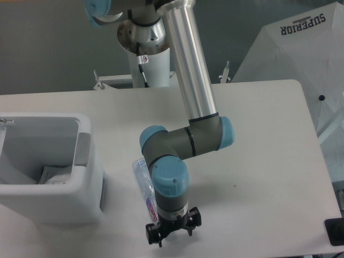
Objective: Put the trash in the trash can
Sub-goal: 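Lower the gripper around the bottle's cap end and close it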
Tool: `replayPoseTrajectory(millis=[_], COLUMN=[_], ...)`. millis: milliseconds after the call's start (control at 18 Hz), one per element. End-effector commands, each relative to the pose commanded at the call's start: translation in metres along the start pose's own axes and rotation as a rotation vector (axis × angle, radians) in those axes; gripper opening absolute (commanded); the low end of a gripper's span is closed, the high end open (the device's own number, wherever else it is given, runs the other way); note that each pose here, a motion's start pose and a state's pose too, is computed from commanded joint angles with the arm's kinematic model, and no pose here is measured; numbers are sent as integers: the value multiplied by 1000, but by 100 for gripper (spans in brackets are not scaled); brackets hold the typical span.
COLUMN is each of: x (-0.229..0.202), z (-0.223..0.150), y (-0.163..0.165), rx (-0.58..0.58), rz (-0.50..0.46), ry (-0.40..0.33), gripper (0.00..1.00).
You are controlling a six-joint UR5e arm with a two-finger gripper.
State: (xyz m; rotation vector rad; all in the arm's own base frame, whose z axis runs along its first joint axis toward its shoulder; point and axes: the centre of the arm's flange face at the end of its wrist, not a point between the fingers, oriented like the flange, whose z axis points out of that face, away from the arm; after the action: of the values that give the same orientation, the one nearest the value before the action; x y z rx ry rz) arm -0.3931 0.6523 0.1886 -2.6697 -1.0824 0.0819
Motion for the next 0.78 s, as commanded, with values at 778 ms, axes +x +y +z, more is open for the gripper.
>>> replayPoseTrajectory(millis=[778], x=[12], z=[1], y=[9], rx=[-8], rz=[16], ry=[-23], gripper=[64])
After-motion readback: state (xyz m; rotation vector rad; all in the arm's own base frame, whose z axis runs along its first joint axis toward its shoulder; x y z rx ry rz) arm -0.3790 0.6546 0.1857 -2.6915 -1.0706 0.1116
